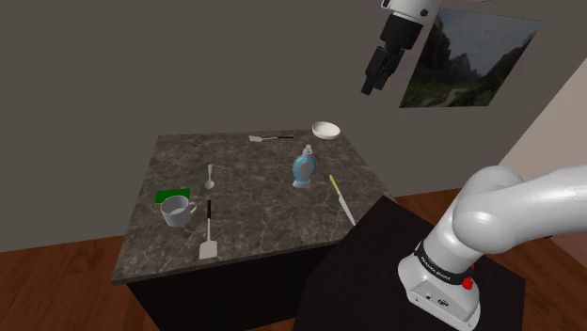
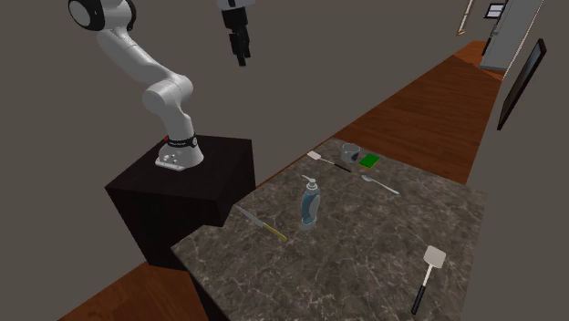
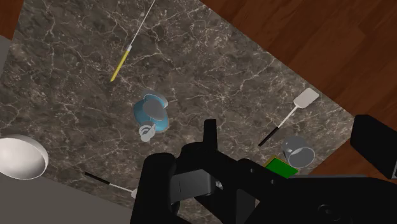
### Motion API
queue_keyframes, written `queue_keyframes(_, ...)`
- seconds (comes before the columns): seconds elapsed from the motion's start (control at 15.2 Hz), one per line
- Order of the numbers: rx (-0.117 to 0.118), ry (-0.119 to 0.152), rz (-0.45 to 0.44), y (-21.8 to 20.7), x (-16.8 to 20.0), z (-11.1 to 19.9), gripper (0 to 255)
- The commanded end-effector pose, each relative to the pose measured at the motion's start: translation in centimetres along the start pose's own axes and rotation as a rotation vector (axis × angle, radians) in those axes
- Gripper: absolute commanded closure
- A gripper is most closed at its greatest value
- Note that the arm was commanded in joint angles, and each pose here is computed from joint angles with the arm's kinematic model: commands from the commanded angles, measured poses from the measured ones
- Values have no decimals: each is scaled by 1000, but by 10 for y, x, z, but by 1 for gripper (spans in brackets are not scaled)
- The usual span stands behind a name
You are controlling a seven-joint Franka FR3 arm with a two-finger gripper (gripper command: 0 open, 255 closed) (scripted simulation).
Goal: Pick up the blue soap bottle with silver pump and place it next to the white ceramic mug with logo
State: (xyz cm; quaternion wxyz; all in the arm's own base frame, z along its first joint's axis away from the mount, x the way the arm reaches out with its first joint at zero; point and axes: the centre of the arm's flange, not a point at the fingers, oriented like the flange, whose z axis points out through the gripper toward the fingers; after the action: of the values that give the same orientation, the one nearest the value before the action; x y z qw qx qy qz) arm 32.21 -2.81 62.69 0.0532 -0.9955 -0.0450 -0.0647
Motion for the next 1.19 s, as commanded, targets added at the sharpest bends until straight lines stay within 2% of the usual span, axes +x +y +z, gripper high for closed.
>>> queue_keyframes(0.0,0,0,0,0,0,0,0)
queue_keyframes(1.12,-27,-23,75,92,107,174,0)
